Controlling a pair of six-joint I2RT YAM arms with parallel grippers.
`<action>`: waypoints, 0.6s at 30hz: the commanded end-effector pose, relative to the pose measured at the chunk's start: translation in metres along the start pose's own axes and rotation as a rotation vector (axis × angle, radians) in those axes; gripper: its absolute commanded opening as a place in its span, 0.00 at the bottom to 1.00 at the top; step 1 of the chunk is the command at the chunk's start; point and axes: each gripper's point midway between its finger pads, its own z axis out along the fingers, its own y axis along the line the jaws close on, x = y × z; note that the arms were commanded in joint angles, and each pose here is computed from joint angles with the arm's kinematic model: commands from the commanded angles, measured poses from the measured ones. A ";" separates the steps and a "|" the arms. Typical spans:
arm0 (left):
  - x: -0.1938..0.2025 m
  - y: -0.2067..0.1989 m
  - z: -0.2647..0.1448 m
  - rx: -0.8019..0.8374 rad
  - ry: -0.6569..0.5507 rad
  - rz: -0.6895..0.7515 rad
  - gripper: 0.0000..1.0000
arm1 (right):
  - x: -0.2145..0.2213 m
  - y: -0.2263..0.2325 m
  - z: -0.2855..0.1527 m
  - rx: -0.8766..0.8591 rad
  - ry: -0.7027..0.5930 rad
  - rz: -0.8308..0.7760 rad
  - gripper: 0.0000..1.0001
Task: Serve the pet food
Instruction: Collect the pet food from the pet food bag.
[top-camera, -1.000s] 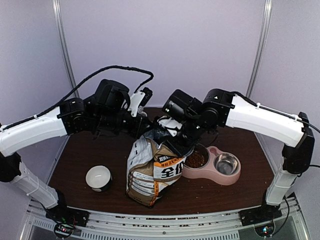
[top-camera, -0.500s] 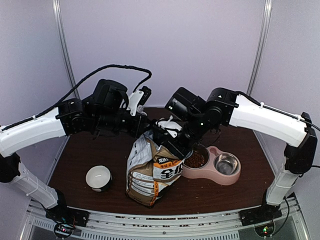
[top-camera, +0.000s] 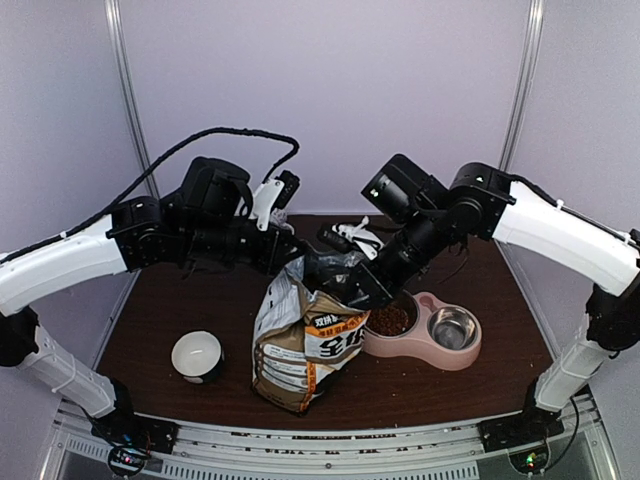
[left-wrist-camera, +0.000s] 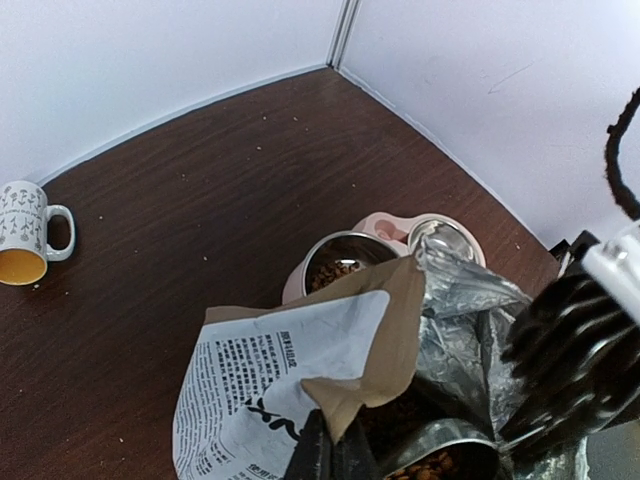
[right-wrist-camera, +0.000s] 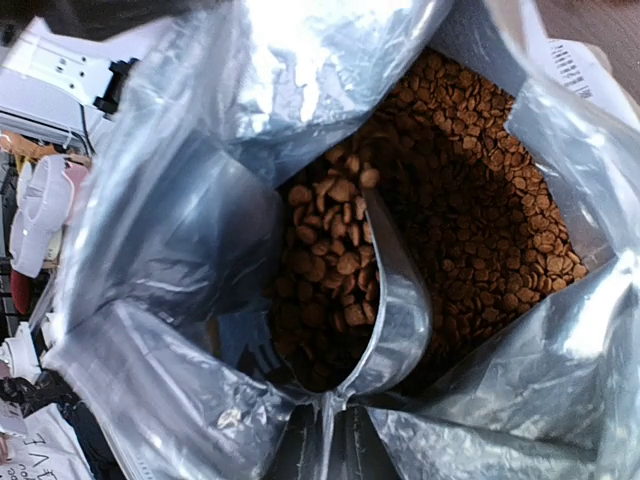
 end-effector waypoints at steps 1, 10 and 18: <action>-0.054 -0.001 -0.027 0.013 -0.209 -0.024 0.00 | 0.002 0.030 -0.033 -0.148 -0.059 0.022 0.00; -0.057 0.004 -0.039 -0.010 -0.225 -0.026 0.00 | 0.008 0.005 -0.049 -0.117 -0.133 0.155 0.00; -0.060 0.008 -0.049 -0.027 -0.249 -0.032 0.00 | 0.017 -0.025 -0.059 -0.085 -0.209 0.288 0.00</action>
